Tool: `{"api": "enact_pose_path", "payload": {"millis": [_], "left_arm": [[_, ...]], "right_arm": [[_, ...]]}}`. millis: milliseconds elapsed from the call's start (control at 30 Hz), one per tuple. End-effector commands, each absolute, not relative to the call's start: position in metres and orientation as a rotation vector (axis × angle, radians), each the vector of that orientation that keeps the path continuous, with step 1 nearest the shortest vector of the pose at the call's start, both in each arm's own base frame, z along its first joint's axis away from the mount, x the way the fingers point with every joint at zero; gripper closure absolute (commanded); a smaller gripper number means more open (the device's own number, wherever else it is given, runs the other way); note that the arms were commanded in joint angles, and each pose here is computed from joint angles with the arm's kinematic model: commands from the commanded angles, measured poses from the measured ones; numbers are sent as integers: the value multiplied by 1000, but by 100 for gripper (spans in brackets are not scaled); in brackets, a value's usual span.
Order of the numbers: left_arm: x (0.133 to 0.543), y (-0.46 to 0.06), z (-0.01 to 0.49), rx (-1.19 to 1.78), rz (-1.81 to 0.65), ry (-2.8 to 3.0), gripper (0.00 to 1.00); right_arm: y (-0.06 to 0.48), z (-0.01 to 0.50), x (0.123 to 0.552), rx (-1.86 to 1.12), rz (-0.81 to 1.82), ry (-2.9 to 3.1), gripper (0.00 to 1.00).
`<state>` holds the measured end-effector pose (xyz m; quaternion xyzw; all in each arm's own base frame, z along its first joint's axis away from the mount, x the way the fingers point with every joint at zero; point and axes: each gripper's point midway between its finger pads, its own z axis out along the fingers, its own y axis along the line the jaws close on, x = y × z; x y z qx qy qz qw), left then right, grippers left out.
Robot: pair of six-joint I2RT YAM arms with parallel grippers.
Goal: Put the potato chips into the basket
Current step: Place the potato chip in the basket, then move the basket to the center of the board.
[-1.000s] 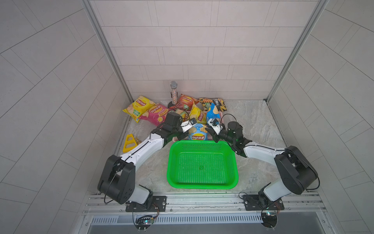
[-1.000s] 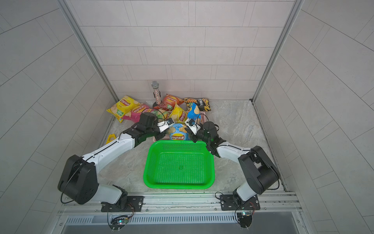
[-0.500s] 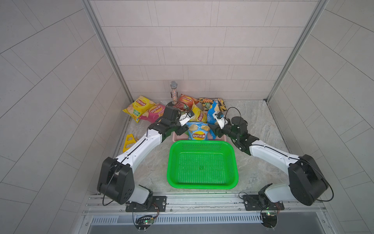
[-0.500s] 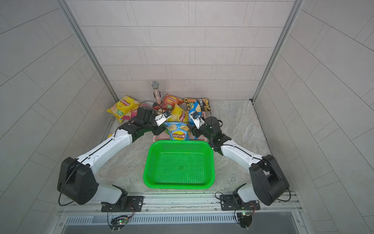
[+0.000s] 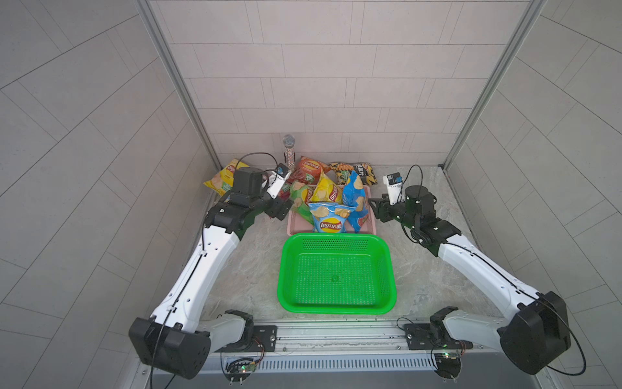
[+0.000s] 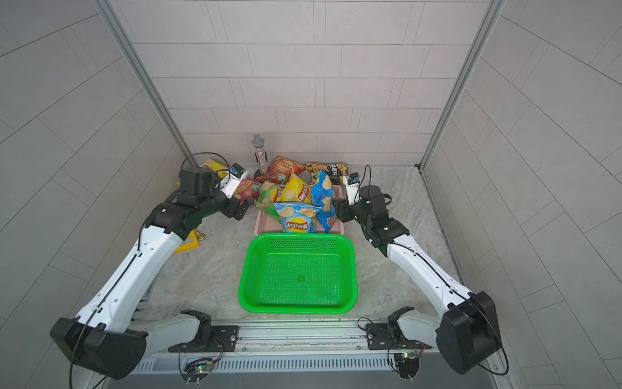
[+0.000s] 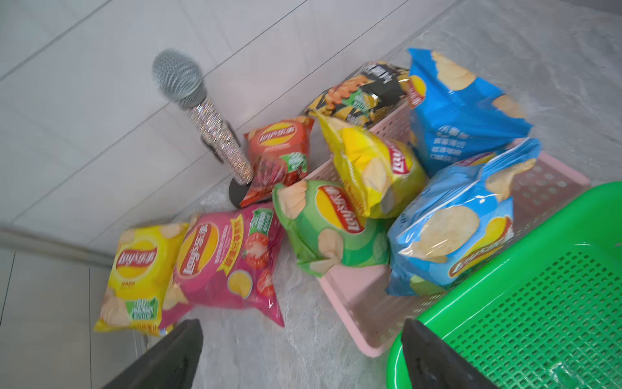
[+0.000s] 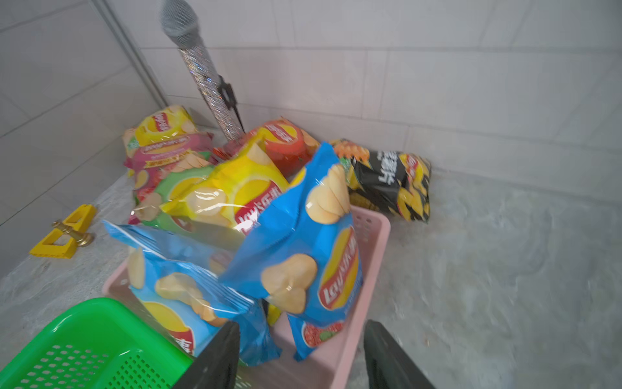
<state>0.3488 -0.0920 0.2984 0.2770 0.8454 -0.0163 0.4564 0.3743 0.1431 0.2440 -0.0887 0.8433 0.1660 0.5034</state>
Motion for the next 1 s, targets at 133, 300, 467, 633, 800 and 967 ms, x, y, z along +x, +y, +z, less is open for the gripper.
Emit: {"api": "enact_pose_path", "payload": {"millis": [133, 300, 467, 633, 800, 967], "left_arm": [[302, -54, 229, 506, -302, 2374, 0], [288, -35, 195, 418, -299, 2468, 0], [282, -46, 159, 335, -444, 2518, 0], [276, -45, 155, 359, -450, 2545, 0], [277, -46, 155, 367, -461, 2542, 0], [277, -44, 153, 360, -442, 2551, 0]], "right_arm": [[123, 145, 364, 7, 499, 2424, 37], [129, 106, 367, 0, 498, 2576, 37], [130, 86, 379, -1, 462, 2630, 38], [129, 81, 393, 1, 425, 2626, 40], [129, 80, 404, 18, 414, 2618, 46], [124, 77, 409, 44, 376, 2614, 55]]}}
